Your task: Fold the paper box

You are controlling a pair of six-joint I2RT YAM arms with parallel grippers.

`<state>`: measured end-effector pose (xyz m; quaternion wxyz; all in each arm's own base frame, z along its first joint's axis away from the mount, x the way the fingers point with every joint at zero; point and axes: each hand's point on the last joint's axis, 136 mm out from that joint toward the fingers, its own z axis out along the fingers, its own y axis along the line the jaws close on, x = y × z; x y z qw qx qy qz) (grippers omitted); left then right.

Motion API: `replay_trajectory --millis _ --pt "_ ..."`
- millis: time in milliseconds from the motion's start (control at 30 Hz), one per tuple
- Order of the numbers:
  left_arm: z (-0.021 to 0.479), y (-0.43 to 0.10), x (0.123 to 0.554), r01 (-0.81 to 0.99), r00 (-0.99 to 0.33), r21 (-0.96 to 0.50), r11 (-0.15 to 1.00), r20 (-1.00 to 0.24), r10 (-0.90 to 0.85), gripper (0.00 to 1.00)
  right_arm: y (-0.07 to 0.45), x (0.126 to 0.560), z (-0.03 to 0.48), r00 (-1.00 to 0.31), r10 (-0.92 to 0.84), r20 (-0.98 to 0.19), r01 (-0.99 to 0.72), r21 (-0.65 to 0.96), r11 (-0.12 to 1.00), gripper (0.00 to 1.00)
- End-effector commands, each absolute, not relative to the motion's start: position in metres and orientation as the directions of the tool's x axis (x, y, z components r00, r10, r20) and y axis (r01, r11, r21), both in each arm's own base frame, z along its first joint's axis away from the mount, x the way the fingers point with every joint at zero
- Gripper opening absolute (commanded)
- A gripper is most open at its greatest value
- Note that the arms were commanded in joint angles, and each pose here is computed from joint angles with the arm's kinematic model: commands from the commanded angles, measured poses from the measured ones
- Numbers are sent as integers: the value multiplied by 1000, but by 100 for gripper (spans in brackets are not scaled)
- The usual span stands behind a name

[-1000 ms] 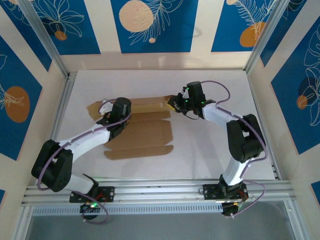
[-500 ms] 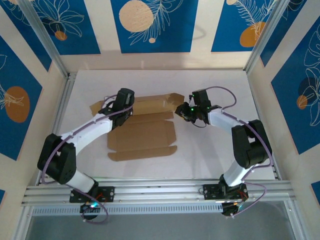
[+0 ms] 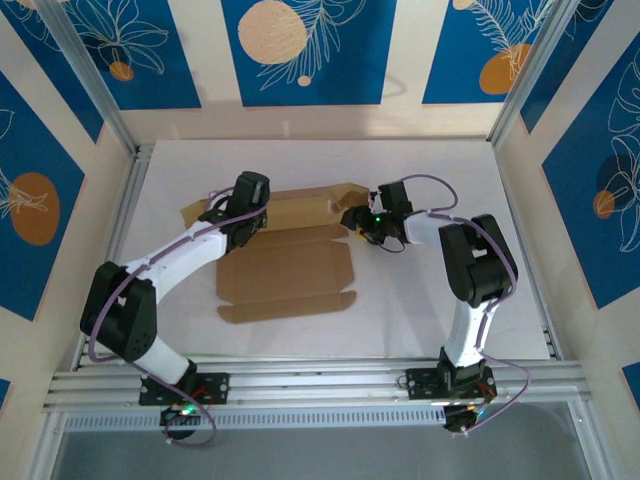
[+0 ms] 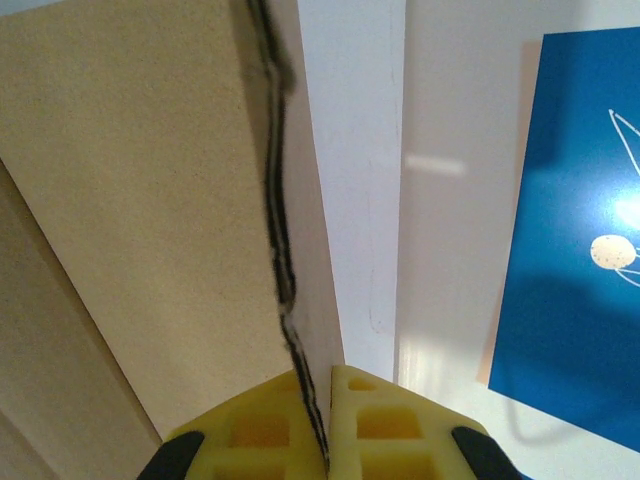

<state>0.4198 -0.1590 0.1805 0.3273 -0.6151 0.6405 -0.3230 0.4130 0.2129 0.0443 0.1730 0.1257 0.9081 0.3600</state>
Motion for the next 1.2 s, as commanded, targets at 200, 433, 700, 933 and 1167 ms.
replay_trajectory --millis 200,433,700,933,1167 --pt "153 -158 413 -646 -44 -762 47 -24 -999 0 244 426 40 -923 329 -200 76 743 665 63" --pt "156 -160 413 -632 -52 -774 42 -12 -999 0 259 427 62 -931 330 -157 66 816 575 63" --pt "162 -159 415 -608 -52 -792 45 -16 -998 0 264 423 89 -927 367 -71 101 897 430 62" --pt "168 -160 415 -594 -58 -803 51 -20 -998 0 284 414 82 -940 341 -11 127 917 379 62" --pt "173 -162 416 -579 -70 -813 57 -20 -997 0 300 408 66 -951 307 -17 124 893 432 62"
